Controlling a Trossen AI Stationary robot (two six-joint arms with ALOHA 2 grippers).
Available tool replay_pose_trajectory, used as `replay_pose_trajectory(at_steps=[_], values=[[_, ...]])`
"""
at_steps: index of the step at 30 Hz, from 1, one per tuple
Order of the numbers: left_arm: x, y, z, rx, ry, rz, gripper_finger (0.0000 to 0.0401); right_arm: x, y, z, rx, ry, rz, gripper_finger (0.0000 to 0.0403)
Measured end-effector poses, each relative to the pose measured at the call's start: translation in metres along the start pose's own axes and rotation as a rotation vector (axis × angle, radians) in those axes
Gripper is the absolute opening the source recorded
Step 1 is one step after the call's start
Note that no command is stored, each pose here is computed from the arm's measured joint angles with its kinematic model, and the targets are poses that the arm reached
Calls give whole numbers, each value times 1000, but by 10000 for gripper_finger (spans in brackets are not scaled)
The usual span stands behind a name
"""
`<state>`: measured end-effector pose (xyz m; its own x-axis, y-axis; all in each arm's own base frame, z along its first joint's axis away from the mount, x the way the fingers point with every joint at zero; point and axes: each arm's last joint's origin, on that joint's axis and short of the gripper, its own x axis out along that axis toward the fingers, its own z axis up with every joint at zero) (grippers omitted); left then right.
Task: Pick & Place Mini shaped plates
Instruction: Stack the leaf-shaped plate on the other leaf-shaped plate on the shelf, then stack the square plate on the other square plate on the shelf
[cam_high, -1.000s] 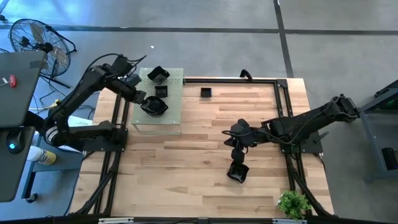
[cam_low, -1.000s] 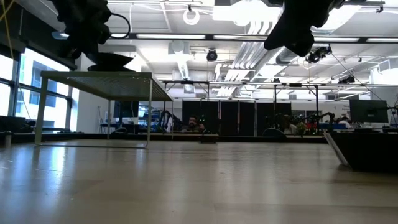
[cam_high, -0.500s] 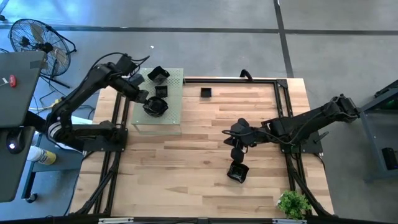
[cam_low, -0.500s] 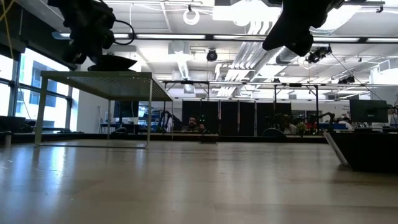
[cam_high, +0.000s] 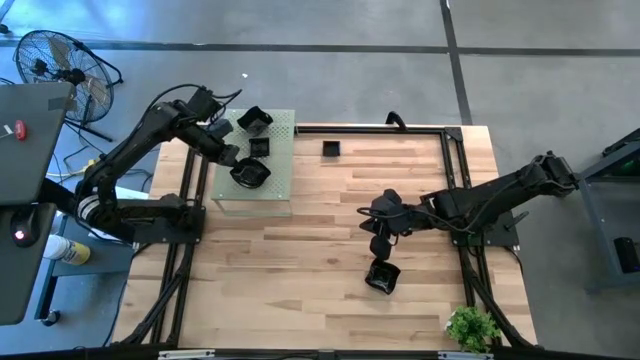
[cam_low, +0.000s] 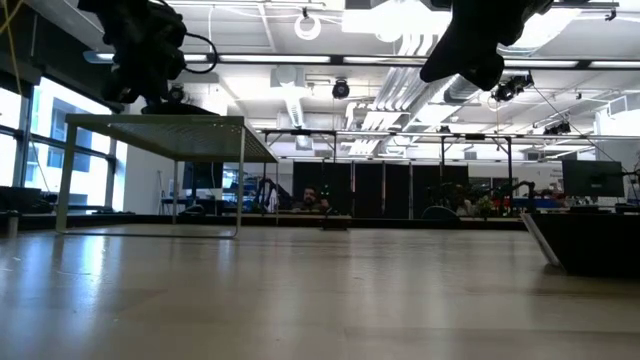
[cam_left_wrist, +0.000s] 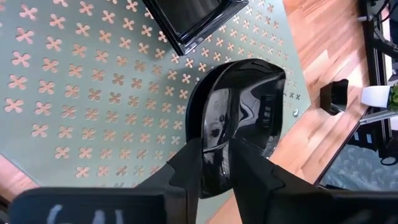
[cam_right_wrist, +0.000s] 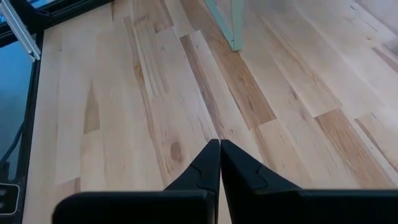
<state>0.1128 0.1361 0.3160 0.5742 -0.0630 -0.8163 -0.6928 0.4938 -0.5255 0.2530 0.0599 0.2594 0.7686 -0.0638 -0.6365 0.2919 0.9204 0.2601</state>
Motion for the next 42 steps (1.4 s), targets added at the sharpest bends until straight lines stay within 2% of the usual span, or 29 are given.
replay_pose_trajectory(at_steps=[6, 19, 25, 31, 34, 37, 42], values=[[-9, -5, -3, 24, -43, 6, 80, 0, 0, 0, 36, -10, -15, 5], [-29, -13, -26, 68, -118, -4, 80, 2, -6, 10, 150, -66, -9, 2], [-47, -20, -42, 189, -258, -14, 56, 5, -18, 21, 243, -126, -28, 1], [-69, -33, -51, 359, -507, -84, 5, 9, -51, 37, 418, -177, -117, 1], [-76, -38, -49, 417, -599, -108, 5, 10, -74, 46, 484, -200, -164, 1], [-78, -40, -44, 432, -638, -114, 2, 9, -104, 55, 494, -201, -197, 1], [-64, -41, -32, 473, -706, -101, 1, 10, -156, 62, 536, -169, -224, 1]])
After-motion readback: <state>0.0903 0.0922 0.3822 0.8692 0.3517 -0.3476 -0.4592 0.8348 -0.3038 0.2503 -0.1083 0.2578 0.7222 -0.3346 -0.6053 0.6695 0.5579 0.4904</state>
